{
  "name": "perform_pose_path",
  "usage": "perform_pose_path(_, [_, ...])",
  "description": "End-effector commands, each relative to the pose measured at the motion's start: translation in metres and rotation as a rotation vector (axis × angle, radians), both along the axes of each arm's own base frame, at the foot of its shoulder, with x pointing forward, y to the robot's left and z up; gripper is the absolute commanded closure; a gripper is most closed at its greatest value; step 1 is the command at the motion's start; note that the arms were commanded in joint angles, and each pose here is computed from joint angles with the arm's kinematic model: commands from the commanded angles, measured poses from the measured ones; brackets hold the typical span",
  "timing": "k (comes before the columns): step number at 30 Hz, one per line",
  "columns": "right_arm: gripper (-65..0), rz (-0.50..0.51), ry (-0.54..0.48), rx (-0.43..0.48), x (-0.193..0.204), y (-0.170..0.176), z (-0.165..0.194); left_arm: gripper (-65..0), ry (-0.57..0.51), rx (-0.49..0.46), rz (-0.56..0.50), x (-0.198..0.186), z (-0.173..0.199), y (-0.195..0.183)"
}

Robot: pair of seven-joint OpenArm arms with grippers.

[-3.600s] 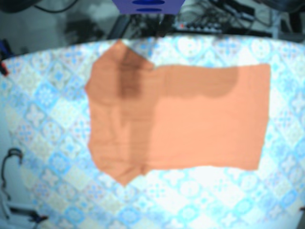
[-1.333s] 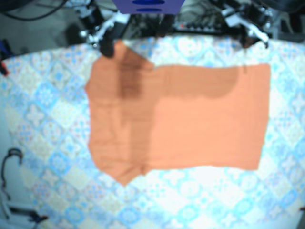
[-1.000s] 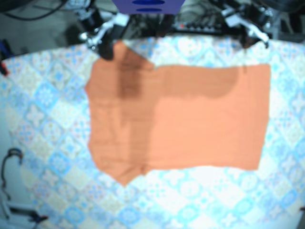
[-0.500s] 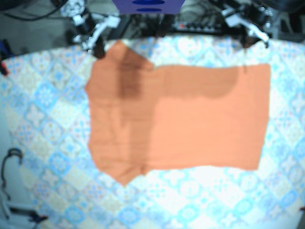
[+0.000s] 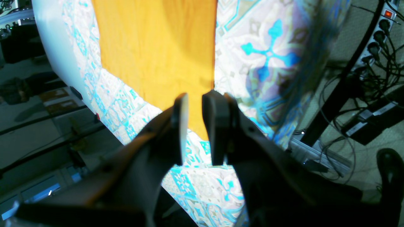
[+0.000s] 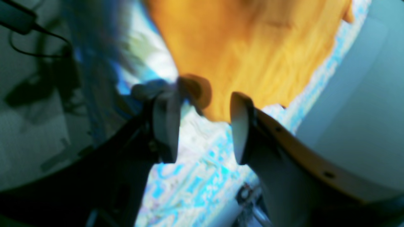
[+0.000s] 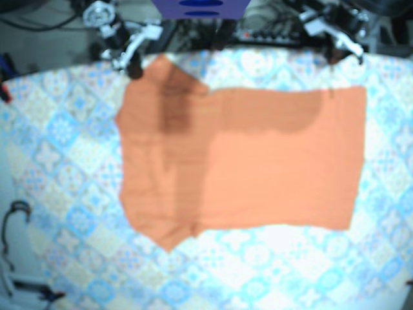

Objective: Fold the T-shirt properly
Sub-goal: 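Grasp the shoulder corner of the orange shirt with the right gripper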

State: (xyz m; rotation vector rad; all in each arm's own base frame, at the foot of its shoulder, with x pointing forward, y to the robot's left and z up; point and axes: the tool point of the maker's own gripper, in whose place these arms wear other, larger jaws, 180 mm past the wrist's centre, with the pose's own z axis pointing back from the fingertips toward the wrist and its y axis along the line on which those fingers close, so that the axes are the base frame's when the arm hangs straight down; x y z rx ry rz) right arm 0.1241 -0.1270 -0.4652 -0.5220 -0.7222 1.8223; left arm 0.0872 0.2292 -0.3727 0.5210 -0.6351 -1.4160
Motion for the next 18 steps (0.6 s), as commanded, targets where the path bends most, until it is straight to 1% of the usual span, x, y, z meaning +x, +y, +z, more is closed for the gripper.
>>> perform_pose_path(1, [-25.6, 0.001, -0.032, -0.002, 0.007, -0.003, 0.005, -12.4, -0.019, 0.000, -0.006, 0.002, 0.006, 0.000])
perform_pose_path(3, [-25.6, 0.003, -0.017, -0.007, 0.003, -0.004, 0.000, -12.4, -0.021, 0.002, -0.005, 0.003, 0.006, 0.001])
perform_pose_path(8, [-25.6, 0.039, -0.008, 0.011, 0.002, 0.011, -0.004, -12.4, -0.020, 0.002, -0.005, 0.002, 0.006, 0.001])
perform_pose_path(13, [-25.6, 0.054, 0.034, 0.004, -0.011, 0.013, -0.017, -12.4, -0.020, 0.002, -0.005, 0.002, 0.006, 0.001])
perform_pose_path(18, [-25.6, 0.075, 0.060, 0.016, -0.016, 0.027, -0.028, -12.4, -0.020, 0.002, -0.005, 0.002, 0.006, 0.001])
